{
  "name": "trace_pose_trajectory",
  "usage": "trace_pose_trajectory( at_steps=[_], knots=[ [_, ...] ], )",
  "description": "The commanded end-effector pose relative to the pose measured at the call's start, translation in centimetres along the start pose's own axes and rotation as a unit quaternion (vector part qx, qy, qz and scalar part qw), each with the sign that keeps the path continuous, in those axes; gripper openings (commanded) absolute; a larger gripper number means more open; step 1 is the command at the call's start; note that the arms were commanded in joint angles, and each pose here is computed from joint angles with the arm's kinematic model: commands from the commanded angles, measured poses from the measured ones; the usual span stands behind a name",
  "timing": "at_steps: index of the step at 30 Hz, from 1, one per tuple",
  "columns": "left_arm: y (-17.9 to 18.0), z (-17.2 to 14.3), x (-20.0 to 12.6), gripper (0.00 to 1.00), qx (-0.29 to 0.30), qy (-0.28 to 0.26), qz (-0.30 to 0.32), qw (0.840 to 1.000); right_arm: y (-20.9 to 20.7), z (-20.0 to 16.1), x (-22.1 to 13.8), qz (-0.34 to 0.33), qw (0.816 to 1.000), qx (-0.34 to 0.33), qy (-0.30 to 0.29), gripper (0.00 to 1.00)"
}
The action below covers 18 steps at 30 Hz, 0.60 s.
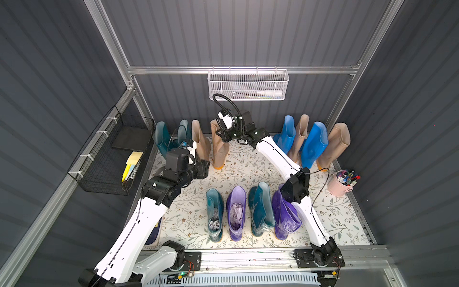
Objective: Match and arrange rain boots in pairs
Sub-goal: Pair a pair of rain boots at the corner of the board.
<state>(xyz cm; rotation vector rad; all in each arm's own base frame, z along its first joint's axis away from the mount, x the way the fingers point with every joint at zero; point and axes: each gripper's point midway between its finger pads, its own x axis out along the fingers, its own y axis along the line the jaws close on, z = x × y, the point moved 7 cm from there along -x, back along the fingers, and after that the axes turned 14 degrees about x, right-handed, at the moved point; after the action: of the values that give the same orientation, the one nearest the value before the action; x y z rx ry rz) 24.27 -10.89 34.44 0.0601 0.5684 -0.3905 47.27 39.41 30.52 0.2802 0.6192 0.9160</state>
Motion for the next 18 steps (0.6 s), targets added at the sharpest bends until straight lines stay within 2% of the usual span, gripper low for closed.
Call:
trace_pose_trajectory(
  at_steps=[1, 6, 13, 18],
  knots=[
    [0.1, 0.0, 0.1, 0.62, 0.001, -0.002, 0.006, 1.0, 2.5, 2.9, -1.3, 0.063, 0.995, -0.048, -0.056, 0.0],
    [0.1, -0.1, 0.5, 0.62, 0.003, 0.002, 0.005, 1.0, 2.7, 2.3, -1.1, 0.08, 0.995, -0.055, -0.038, 0.0],
    [0.0, 0.0, 0.9, 0.62, 0.002, 0.003, 0.003, 1.0, 2.2, 1.8, -1.0, 0.06, 0.996, -0.059, -0.029, 0.0],
    [0.0, 0.0, 0.9, 0.64, 0.001, 0.004, 0.003, 1.0, 2.0, 1.9, -1.0, 0.051, 0.997, -0.056, -0.031, 0.18]
  ],
)
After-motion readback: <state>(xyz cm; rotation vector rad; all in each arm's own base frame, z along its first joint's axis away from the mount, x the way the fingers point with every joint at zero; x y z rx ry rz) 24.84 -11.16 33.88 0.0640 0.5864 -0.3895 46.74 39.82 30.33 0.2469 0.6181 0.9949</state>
